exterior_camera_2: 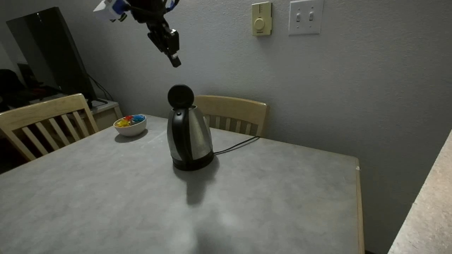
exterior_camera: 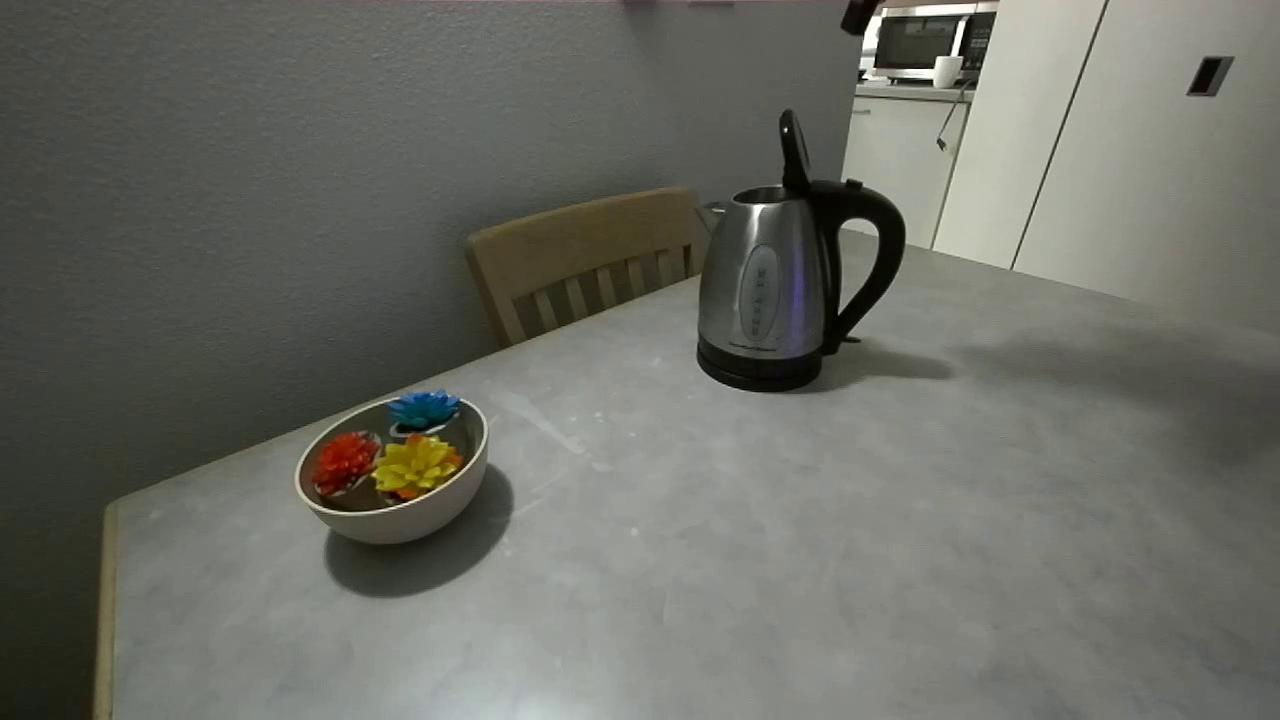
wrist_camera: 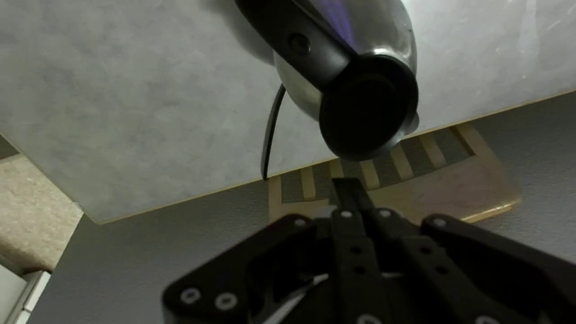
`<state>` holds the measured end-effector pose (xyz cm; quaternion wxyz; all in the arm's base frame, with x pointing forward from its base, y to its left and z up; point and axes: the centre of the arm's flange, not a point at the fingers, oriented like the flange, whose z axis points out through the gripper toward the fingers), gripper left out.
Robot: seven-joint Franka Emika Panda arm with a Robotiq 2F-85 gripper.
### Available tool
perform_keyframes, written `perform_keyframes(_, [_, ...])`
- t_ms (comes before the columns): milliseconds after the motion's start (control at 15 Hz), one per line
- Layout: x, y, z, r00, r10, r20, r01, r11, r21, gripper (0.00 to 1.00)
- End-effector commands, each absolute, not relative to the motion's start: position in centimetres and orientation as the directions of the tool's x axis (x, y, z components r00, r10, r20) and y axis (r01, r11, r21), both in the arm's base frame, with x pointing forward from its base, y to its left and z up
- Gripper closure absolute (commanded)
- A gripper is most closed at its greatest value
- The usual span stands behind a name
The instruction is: Close lid of the electric kettle
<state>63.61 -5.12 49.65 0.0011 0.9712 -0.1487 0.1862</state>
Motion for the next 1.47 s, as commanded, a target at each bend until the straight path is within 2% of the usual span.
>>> perform_keyframes(0, [66.6, -4.9, 47.7, 0.887, -0.326, 0.326, -0.335, -0.942, -0.032, 1.00])
perform_keyframes(600, [70.3, -1.8, 42.9, 0.923, -0.329, 0.200, -0.337, -0.942, 0.007, 1.00])
perform_keyframes(1000, [72.4, 0.2, 42.1, 0.939, -0.294, 0.177, -0.300, -0.954, 0.008, 1.00])
perform_keyframes(1400, [74.4, -0.9, 40.6, 0.935, -0.332, 0.124, -0.338, -0.940, 0.035, 1.00])
